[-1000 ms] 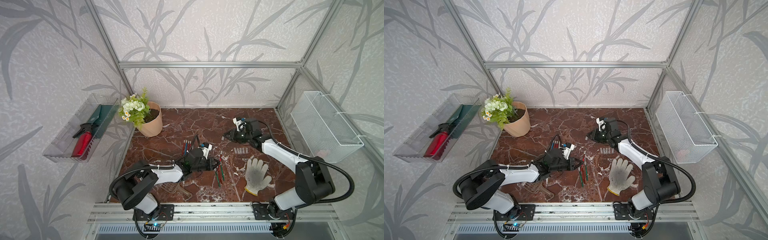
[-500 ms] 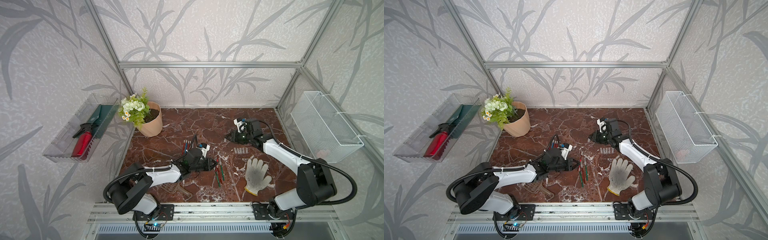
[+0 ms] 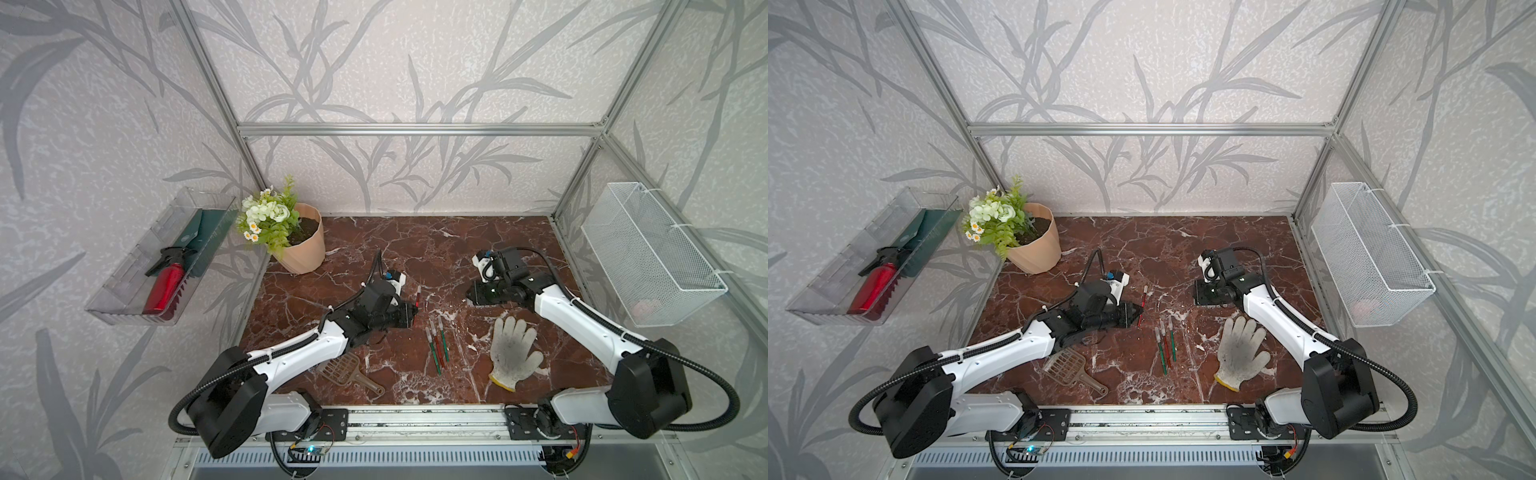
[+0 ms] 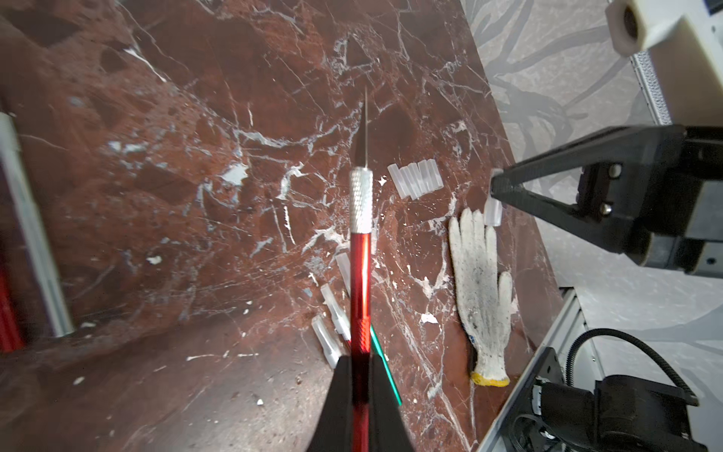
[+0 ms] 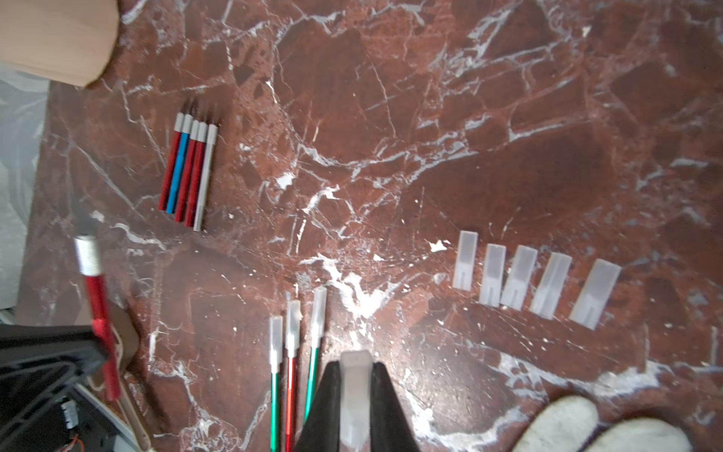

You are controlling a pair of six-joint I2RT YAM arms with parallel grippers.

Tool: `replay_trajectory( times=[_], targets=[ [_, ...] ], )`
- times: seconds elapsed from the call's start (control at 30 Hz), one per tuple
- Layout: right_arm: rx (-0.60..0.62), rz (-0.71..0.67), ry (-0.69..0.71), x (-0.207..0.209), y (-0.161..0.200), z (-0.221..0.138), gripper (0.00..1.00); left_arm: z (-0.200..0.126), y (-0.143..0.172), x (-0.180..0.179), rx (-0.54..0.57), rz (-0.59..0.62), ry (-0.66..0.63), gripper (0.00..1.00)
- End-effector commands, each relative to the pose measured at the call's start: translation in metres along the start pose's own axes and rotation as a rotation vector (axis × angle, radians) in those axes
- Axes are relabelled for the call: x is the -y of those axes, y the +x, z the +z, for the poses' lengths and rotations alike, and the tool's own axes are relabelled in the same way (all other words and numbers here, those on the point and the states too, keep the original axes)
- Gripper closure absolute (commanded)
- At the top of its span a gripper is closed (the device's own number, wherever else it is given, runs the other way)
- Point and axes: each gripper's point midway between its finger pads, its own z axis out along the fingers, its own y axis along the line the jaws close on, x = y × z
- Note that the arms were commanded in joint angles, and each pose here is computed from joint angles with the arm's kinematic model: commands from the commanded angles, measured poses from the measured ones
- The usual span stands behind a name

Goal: Remove protective caps from carving knives
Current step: Place the protective sleeve at the center of the board.

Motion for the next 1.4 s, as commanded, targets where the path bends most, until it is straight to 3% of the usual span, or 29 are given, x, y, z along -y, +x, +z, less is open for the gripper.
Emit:
replay_trajectory(
  times=[0.0,0.3,1.37],
  targets=[
    [-0.025,-0.030,0.058,0.008,-0.001,-0.003,0.88,-0.011,-0.002,-0.015,-0.011,0.045,-0.095,0.94],
    [-0.109,-0.051,0.113,0.017,-0.009,0.018,0.88,-0.025,-0.002,-0.035,-0.001,0.084,-0.207,0.94],
    [-0.209,-0.066,0.218,0.031,-0.011,0.070,0.88,-0.015,0.007,-0.044,-0.011,0.058,-0.208,0.94]
  ],
)
